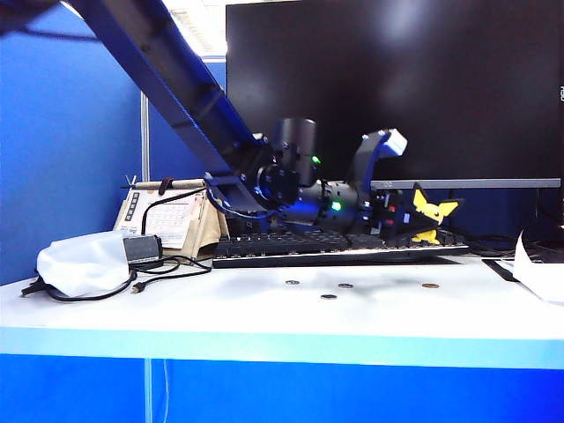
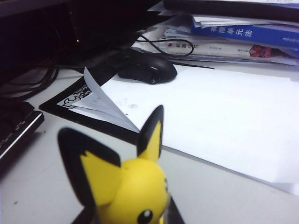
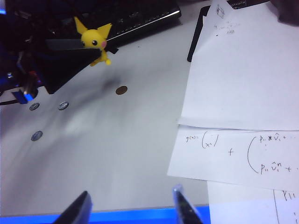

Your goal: Pick up the doll and place it on the similarly colored coin.

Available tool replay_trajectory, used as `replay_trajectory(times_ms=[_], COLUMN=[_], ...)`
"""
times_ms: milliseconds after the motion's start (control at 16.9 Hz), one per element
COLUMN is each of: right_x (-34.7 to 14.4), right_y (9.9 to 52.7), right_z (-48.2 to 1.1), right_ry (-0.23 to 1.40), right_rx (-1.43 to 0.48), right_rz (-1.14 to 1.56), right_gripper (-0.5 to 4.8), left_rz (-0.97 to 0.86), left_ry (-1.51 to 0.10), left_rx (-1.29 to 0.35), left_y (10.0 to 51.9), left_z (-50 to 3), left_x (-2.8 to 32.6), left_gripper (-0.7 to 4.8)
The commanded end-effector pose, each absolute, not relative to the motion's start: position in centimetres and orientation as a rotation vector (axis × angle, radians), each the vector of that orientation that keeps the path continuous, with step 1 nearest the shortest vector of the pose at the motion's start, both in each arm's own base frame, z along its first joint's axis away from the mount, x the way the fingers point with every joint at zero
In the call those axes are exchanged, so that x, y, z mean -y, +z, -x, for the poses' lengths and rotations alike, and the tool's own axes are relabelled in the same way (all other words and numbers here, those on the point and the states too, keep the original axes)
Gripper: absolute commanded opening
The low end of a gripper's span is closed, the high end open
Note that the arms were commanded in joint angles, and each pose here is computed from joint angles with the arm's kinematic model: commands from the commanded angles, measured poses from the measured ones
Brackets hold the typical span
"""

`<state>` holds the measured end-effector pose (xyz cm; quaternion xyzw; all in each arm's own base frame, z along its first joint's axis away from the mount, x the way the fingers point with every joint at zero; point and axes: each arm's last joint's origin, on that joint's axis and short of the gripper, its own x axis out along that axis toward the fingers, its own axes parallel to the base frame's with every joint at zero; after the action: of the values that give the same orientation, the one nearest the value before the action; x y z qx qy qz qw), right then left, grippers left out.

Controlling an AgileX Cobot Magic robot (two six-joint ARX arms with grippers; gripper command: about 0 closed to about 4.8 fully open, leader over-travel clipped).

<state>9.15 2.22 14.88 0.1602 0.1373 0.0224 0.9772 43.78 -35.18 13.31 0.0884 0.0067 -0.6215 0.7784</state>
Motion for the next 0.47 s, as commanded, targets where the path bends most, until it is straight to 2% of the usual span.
replay_trajectory(times_ms=[59,475], right_x=[-2.22,-2.22], right_y=[14.73,14.73], right_z=[-9.12,-9.12], right_ry=[0.042,0.041], right_rx=[-0.289,-0.289], right_rz=[-0.319,-0.319], right_gripper=[2.32,2.32], left_rz=[-0.188,-0.189], left_ry=[-1.349,-1.362], left_rx=[-0.015,-0.024], left_y=[12.95,12.25], left_z=[-44.21,-43.88], left_x=[35.62,36.29], left_gripper=[-0.06,-0.06])
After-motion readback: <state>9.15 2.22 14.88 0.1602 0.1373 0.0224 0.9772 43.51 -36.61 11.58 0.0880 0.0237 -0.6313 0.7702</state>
